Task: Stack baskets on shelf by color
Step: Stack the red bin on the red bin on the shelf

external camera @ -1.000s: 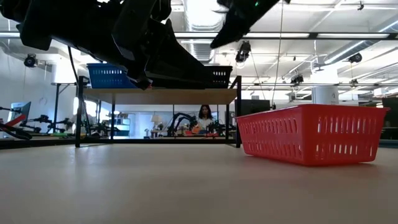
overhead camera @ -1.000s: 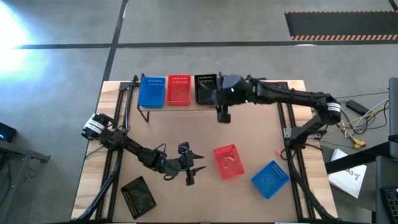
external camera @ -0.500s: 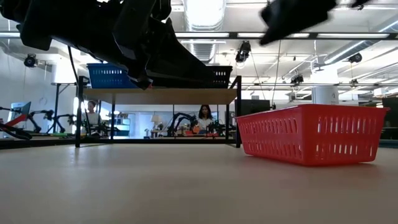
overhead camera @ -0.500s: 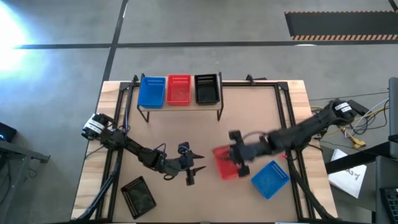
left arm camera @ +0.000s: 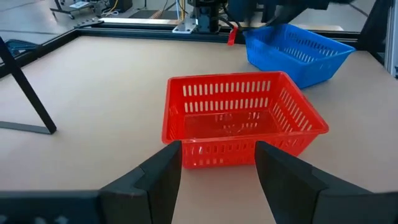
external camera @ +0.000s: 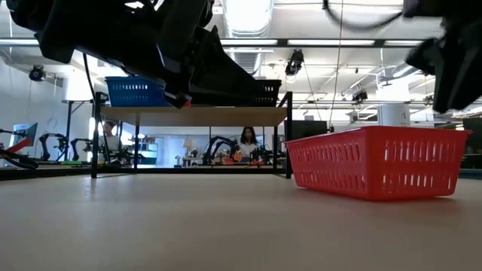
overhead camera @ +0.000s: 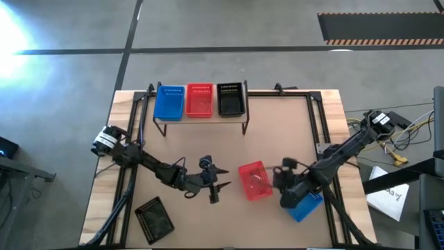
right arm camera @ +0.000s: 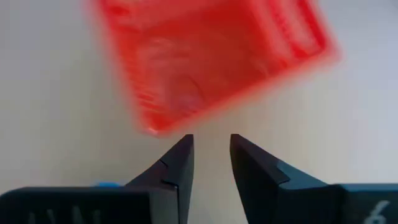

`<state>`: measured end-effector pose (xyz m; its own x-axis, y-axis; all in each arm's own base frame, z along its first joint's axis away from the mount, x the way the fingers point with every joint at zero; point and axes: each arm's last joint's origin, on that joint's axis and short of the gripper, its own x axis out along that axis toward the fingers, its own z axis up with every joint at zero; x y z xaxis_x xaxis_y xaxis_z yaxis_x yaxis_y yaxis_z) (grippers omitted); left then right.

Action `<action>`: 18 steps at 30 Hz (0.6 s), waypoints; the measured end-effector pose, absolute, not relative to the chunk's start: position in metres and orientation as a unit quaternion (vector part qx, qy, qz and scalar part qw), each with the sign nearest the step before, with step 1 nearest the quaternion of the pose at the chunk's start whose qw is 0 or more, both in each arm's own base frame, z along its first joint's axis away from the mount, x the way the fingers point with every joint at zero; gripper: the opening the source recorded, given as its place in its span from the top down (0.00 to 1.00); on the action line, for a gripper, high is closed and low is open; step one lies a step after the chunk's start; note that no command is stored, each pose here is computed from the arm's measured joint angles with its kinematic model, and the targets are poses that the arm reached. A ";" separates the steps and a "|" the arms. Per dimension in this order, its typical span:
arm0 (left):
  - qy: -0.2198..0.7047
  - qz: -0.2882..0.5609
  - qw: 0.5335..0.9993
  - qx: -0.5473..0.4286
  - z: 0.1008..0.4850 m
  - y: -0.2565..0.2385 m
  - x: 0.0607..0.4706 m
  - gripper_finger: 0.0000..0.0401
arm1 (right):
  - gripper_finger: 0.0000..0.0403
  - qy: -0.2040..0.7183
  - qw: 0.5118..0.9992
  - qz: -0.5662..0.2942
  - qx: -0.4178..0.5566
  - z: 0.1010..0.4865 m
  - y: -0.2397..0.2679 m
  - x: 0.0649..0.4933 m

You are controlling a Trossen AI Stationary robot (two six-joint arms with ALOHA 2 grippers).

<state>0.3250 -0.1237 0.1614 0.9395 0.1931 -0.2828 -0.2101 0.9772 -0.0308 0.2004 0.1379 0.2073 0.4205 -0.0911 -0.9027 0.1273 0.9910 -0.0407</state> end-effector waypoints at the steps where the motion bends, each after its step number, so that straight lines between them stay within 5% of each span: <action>1: 0.140 0.102 0.984 -0.030 0.162 -0.124 0.325 0.53 | 0.75 0.539 0.837 -0.097 0.023 0.205 0.134 0.198; 5: 0.126 0.098 0.987 -0.020 0.168 -0.125 0.329 0.53 | 0.73 0.538 0.829 -0.143 0.054 0.191 0.123 0.197; 18: 0.090 0.055 0.994 0.009 0.206 -0.149 0.339 0.53 | 0.83 0.342 0.934 -0.051 0.087 0.159 0.122 0.281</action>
<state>0.3394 -0.1489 0.2056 0.9777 0.1119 -0.1778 -0.1087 0.9937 0.0274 0.2805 0.1218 0.1588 0.7603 -0.0360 -0.6486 0.1546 0.9798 0.1270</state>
